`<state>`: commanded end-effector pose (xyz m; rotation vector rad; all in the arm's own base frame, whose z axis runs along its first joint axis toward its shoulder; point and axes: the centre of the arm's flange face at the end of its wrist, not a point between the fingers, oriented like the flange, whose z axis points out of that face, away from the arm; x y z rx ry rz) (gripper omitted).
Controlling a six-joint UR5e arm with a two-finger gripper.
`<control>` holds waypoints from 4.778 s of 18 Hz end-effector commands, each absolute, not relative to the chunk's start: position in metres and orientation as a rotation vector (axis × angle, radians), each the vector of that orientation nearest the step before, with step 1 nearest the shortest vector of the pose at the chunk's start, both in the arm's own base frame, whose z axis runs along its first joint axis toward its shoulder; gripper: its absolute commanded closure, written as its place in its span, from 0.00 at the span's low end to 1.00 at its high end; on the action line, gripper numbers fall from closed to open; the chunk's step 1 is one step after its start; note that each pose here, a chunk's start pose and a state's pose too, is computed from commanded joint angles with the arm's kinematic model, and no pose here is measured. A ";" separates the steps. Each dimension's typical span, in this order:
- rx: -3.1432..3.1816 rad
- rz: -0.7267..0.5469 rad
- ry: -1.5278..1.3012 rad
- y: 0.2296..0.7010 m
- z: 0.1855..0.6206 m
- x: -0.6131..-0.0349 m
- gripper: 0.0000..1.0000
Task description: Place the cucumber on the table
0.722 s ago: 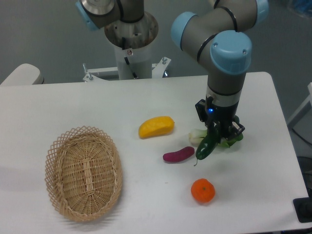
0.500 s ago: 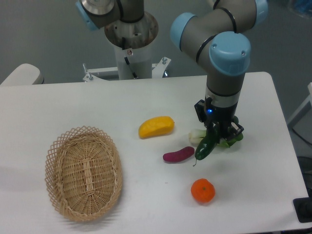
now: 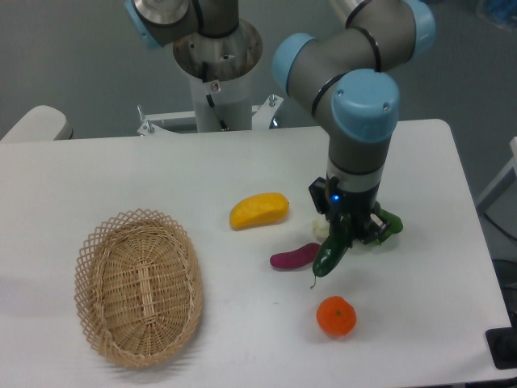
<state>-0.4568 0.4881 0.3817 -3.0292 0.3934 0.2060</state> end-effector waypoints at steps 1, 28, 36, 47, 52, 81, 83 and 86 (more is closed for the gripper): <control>-3.030 0.205 0.382 0.489 0.382 -0.456 0.77; -3.095 0.232 0.198 0.621 0.224 -0.368 0.77; -3.117 0.203 0.334 0.620 0.205 -0.362 0.77; -3.122 0.196 0.333 0.620 0.201 -0.362 0.36; -3.099 0.233 0.316 0.619 0.223 -0.369 0.00; -2.919 0.439 0.962 0.374 0.406 -0.591 0.00; -2.905 0.432 0.959 0.370 0.405 -0.593 0.00; -2.905 0.429 0.957 0.370 0.405 -0.593 0.00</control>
